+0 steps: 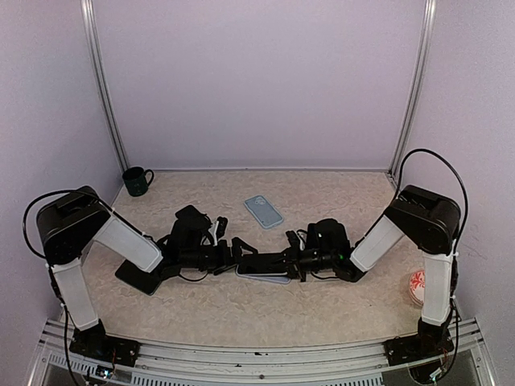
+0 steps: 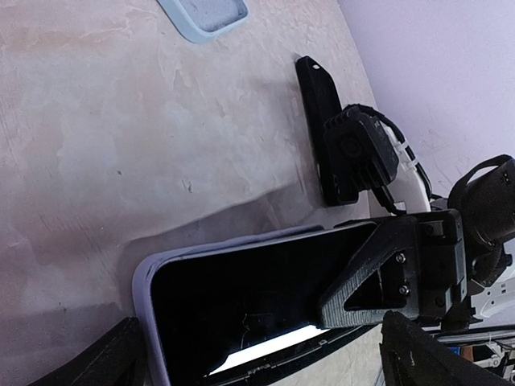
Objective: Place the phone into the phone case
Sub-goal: Install the phone into the phone case.
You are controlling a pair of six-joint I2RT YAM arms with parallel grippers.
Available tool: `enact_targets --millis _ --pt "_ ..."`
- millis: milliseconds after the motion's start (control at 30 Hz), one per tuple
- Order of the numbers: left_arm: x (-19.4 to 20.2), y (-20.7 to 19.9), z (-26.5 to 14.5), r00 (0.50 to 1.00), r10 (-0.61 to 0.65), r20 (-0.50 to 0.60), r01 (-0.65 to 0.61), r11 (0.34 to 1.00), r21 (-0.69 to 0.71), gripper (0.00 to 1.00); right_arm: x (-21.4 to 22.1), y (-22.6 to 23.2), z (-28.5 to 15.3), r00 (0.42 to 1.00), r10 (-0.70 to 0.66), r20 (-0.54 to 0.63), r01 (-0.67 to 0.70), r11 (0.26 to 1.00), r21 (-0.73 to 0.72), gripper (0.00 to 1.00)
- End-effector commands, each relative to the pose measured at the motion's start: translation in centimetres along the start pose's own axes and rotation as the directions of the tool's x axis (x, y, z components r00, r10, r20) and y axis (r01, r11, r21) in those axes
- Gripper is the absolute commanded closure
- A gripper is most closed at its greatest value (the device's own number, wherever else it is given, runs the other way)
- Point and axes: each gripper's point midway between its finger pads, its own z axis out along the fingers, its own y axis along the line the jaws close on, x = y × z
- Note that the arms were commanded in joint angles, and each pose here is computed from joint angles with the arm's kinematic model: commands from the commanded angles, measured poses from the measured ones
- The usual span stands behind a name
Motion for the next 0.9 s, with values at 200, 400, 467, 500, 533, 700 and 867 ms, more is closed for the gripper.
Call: enact_targets --millis 200,400,467,500,533,700,867 --pt "1.9 -1.2 1.7 0.996 0.020 -0.092 -0.015 0.998 0.055 0.01 0.7 -2.1 0.9 0.999 0.019 -0.045 -0.017 0.999 0.046 1.00" --pt "2.4 -1.5 1.7 0.995 0.020 -0.100 -0.015 0.998 0.056 0.01 0.7 -2.3 1.1 0.999 0.026 -0.040 -0.025 0.999 0.034 1.00" --pt "2.5 -1.5 1.7 0.995 0.018 -0.103 -0.012 0.998 0.058 0.01 0.6 -2.0 1.0 0.999 0.023 -0.032 -0.023 1.000 0.013 1.00" --pt "2.6 -1.6 1.7 0.994 0.017 -0.105 -0.011 0.998 0.059 0.01 0.6 -1.8 1.0 0.999 0.025 -0.030 -0.025 1.000 0.001 1.00" --pt "2.7 -1.5 1.6 0.994 0.015 -0.104 -0.009 0.998 0.056 0.01 0.7 -1.6 0.9 0.999 0.024 -0.028 -0.024 1.000 -0.015 1.00" --pt "1.5 -1.3 0.7 0.998 0.010 -0.069 -0.007 0.999 0.048 0.01 0.9 -1.1 0.5 1.000 0.023 -0.015 -0.024 0.998 -0.059 1.00" --pt "-0.1 -0.8 -0.6 0.999 0.019 -0.032 -0.018 1.000 0.020 0.01 0.7 0.1 0.0 1.000 -0.013 -0.004 0.013 0.996 -0.085 1.00"
